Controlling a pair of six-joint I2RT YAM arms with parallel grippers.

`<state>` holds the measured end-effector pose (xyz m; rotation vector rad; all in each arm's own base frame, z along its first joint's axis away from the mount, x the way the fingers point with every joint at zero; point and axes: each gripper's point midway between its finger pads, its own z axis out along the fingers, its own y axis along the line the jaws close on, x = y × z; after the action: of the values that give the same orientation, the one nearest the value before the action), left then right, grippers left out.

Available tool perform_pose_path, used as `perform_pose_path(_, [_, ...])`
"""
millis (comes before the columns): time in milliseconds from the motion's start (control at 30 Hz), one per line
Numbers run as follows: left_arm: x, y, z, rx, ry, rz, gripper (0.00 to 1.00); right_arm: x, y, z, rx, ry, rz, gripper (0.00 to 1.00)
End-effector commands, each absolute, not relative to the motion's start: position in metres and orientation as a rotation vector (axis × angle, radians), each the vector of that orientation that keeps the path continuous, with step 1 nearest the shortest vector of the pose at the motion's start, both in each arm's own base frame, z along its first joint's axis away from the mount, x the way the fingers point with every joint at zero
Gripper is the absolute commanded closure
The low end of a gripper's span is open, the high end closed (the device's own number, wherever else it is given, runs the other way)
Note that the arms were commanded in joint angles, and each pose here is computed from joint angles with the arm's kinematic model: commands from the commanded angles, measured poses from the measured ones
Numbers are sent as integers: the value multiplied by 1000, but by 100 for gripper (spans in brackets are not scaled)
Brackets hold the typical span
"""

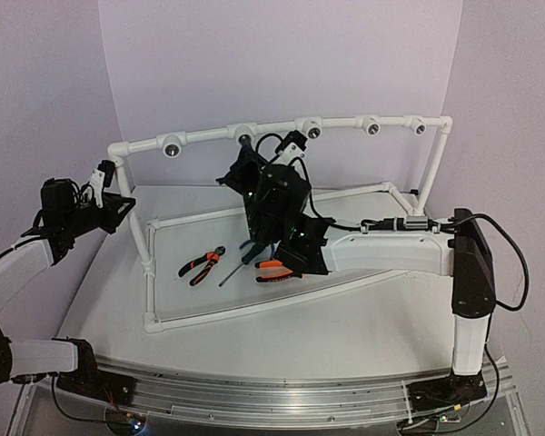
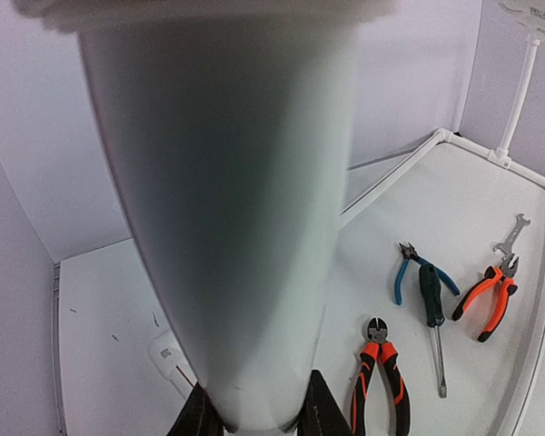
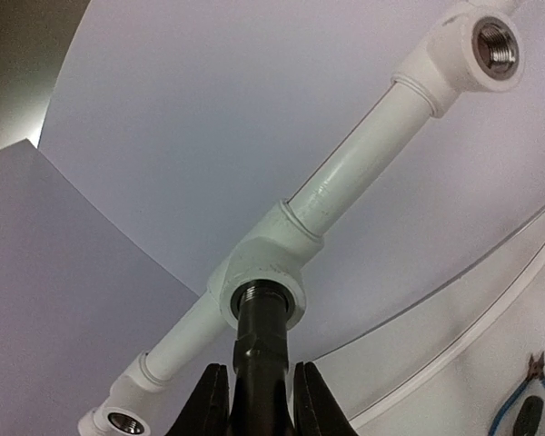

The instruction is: Install the water faucets

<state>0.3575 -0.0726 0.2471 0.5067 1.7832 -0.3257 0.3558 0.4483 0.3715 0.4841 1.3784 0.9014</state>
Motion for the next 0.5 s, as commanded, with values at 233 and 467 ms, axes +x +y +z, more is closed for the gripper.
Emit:
perform_pose_path(233, [321, -93, 164, 668, 2021, -382, 100, 346, 437, 404, 843, 1246, 1359, 100])
perform_pose_path(467, [321, -94, 164, 677, 2014, -373, 100, 344, 435, 401, 864, 1247, 1387, 90])
